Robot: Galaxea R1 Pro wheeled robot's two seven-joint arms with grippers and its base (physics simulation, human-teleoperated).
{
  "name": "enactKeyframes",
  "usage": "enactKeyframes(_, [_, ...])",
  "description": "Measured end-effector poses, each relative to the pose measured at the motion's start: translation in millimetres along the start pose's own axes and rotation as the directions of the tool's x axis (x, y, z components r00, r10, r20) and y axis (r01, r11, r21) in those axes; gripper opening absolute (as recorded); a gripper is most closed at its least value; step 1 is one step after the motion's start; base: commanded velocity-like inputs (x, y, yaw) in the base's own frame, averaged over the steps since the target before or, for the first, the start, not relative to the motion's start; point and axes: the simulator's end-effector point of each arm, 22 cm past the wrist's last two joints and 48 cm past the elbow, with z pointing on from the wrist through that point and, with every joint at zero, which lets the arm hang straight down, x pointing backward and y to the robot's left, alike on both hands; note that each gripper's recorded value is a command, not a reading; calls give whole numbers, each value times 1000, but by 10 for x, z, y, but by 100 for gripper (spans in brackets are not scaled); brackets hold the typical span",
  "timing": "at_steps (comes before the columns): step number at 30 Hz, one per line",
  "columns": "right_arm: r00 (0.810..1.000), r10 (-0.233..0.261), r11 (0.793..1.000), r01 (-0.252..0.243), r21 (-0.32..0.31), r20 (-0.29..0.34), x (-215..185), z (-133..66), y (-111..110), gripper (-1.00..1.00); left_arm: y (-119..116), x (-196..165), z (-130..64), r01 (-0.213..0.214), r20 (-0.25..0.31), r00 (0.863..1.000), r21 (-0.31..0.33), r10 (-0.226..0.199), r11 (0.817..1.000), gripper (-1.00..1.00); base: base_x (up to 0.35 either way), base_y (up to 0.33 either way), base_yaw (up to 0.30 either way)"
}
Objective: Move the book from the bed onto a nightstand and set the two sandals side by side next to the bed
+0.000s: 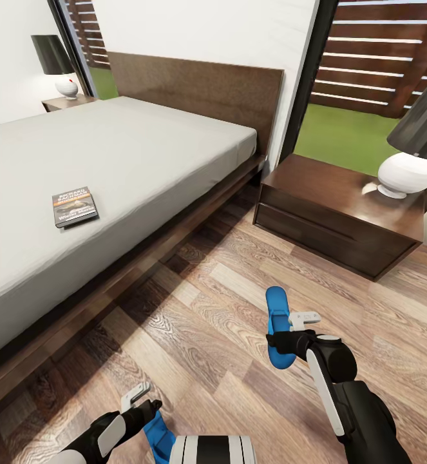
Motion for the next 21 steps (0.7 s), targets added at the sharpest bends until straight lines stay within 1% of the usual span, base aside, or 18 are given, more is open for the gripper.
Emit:
enactKeyframes(6, [1000,0,1000,0,0,0,1,0,0,-100,7,24,2,0,-4,1000,-2,0,1000,100,0,0,0])
enactKeyframes(13, [1000,-1,1000,1,1,0,0,0,-2,-100,120,197,12,6,-40,999,-24,-7,1000,100,0,0,0])
enactKeyframes(21, [1000,-1,1000,1,1,0,0,0,-3,-100,150,255,15,8,-52,999,-31,-9,999,100,0,0,0])
